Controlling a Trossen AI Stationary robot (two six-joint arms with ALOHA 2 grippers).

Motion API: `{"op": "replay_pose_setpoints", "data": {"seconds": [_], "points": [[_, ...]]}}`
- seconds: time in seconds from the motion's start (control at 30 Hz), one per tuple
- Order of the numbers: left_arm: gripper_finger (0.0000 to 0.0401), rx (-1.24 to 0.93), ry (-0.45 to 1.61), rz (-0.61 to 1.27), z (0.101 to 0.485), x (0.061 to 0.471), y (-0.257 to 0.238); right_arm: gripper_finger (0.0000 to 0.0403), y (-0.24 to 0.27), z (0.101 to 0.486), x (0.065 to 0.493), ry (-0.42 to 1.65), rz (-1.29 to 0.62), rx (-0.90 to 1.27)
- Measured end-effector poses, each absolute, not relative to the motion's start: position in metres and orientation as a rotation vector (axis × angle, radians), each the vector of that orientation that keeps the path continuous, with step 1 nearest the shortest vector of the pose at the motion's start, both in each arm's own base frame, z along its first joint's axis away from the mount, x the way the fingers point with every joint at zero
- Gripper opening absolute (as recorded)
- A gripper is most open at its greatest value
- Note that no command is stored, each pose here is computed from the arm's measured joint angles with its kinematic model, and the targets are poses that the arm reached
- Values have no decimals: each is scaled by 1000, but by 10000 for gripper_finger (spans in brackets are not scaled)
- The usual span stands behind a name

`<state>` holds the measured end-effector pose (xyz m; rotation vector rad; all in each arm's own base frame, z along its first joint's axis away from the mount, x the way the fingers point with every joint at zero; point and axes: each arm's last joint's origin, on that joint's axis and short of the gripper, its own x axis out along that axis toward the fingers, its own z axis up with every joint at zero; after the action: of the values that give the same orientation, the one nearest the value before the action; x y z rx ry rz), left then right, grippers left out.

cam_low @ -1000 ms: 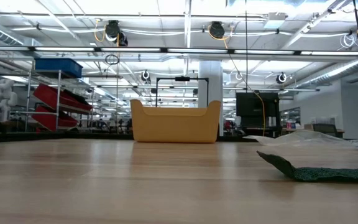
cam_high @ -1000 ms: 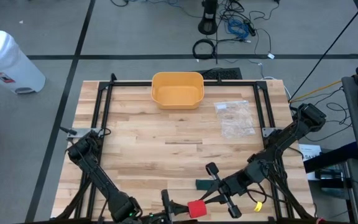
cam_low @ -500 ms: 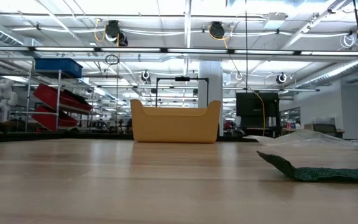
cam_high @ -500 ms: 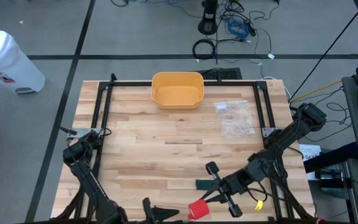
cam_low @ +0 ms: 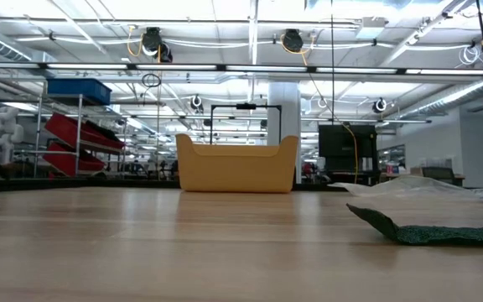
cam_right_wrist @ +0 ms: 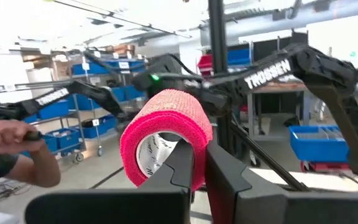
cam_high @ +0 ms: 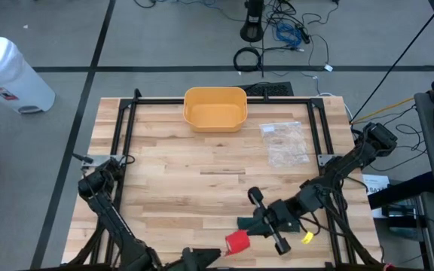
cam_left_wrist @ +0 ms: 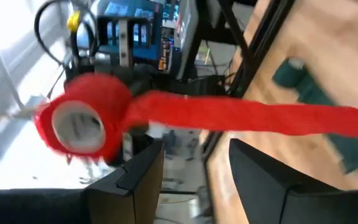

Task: Roll bandage
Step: Roll the red bandage

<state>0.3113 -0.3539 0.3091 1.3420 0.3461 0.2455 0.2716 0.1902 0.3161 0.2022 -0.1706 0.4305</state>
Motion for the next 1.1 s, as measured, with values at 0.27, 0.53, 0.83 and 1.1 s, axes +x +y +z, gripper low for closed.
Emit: {"op": "replay_pose_setpoints", "data": {"seconds": [0.27,0.53,0.83,1.1], "points": [[189,1671,436,194,304,317,-347,18,185,315,276,-156,411,213],[189,1803,522,150,293,318,-337,18,185,313,276,-142,411,209],[189,1872,526,109,292,318,-337,18,185,313,276,-138,411,216],[189,1951,505,22,291,318,-339,18,185,313,276,-133,413,242]]}}
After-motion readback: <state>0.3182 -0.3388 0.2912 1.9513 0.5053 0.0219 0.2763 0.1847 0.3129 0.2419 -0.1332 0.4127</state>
